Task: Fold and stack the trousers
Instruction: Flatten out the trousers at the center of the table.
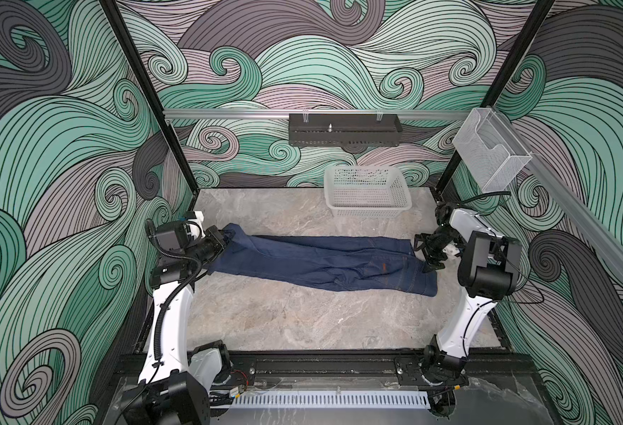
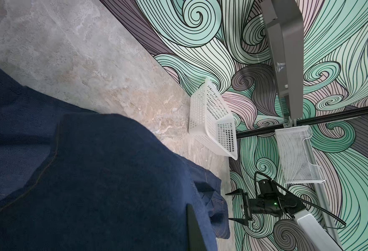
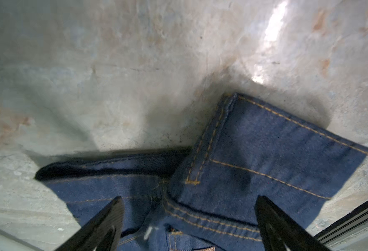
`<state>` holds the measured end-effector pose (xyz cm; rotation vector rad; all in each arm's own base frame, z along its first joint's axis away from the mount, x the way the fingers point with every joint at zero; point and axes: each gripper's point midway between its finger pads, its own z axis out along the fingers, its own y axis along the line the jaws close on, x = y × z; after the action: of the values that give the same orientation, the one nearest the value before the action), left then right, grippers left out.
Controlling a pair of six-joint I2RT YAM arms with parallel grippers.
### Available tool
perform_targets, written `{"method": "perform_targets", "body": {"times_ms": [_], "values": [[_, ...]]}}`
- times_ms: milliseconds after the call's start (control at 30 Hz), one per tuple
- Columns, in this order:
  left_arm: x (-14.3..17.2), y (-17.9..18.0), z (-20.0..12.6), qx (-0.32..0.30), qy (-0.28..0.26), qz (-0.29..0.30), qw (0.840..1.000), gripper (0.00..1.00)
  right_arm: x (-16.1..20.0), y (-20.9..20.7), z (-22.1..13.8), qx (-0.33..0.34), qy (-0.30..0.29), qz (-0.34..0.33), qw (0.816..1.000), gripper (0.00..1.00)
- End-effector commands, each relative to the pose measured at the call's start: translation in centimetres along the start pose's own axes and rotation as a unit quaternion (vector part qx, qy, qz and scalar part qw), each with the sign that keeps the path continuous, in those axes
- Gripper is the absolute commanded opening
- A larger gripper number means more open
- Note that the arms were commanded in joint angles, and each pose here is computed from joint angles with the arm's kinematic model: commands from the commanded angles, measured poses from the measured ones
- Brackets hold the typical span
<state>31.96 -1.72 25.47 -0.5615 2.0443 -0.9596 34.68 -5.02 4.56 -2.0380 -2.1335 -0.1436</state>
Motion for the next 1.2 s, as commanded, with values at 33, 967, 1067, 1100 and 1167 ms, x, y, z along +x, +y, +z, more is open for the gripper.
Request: {"method": "perform_targets", "body": {"times_ms": [33, 967, 1067, 1100, 1167], "values": [[-1.5, -1.2, -1.0, -0.003, -0.026, 0.025, 0.999, 0.0, -0.2, -2.1, 1.1, 0.049, -0.01, 0.017, 0.999, 0.9], [-4.2, 0.3, -1.4, -0.056, -0.071, 0.019, 0.996, 0.0, 0.4, -3.2, -5.1, -0.031, -0.074, -0.03, 0.996, 0.0], [-5.4, 1.3, -1.8, -0.074, -0.097, 0.003, 0.993, 0.0, 0.7, -3.3, -6.5, -0.051, -0.082, -0.046, 0.994, 0.0], [-5.8, 1.6, -1.9, -0.08, -0.105, -0.005, 0.991, 0.0, 0.7, -3.4, -7.0, -0.057, -0.088, -0.051, 0.993, 0.0], [-6.8, 2.3, -2.1, -0.094, -0.12, -0.022, 0.988, 0.0, 0.3, -3.5, -8.4, -0.073, -0.111, -0.059, 0.989, 0.0]]}}
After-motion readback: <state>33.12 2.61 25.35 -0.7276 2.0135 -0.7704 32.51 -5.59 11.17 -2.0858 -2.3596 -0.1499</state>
